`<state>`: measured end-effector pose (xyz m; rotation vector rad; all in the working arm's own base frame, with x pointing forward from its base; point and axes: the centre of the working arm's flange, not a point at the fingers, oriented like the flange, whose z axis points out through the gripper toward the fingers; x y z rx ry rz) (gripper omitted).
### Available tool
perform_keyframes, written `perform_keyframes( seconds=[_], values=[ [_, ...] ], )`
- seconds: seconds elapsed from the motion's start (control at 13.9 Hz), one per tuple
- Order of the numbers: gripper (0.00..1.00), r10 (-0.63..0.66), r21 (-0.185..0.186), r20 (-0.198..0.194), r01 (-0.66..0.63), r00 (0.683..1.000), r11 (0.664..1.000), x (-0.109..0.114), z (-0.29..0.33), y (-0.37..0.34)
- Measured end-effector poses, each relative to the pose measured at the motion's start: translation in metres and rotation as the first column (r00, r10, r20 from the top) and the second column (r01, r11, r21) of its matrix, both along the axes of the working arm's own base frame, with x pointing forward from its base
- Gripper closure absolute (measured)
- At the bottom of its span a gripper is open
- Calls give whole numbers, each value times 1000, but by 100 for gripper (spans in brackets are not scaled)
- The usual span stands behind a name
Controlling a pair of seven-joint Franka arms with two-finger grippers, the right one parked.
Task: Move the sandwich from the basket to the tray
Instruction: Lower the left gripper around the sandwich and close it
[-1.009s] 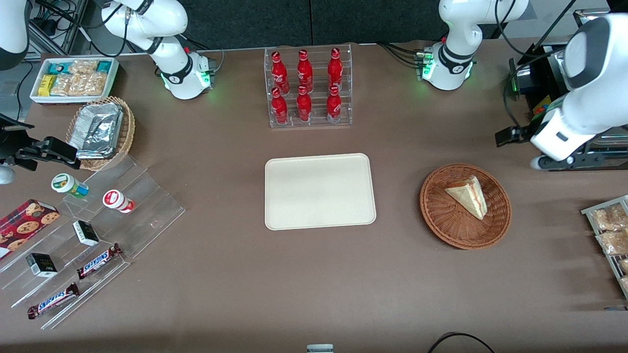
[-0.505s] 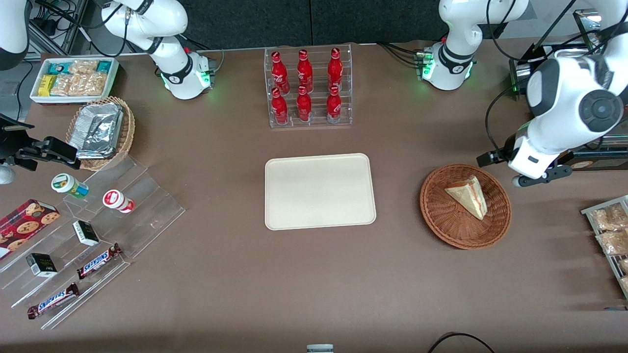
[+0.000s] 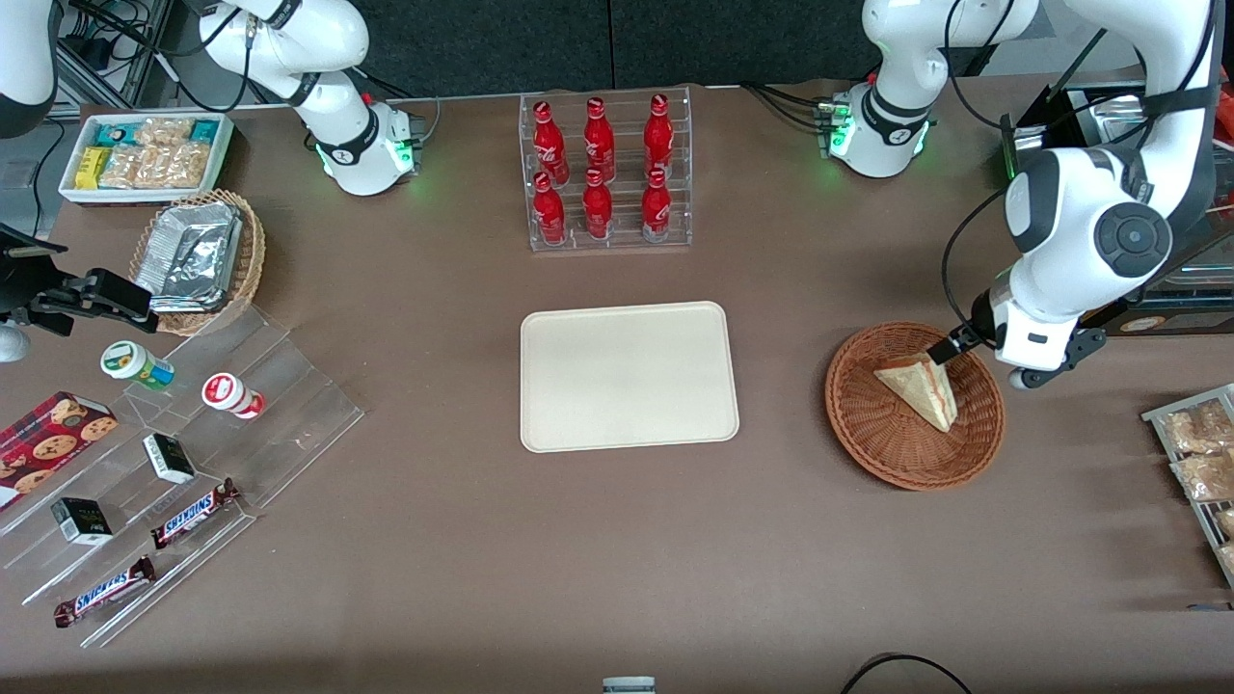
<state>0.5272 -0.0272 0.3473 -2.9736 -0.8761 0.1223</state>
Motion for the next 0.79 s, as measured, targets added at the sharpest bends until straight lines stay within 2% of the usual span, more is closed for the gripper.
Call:
perform_keyframes(
  seconds=[0.14, 0.29, 0.43, 0.65, 0.79],
  values=[
    [0, 44, 1, 11, -44, 999, 999, 4, -15, 0],
    [0, 83, -2, 43, -83, 996, 997, 7, -33, -1],
    [0, 108, -5, 57, -108, 993, 994, 7, -50, -2],
    [0, 130, -6, 58, -130, 990, 991, 8, -65, -5],
    [0, 119, -1, 37, -119, 992, 993, 6, -77, -11]
  ],
)
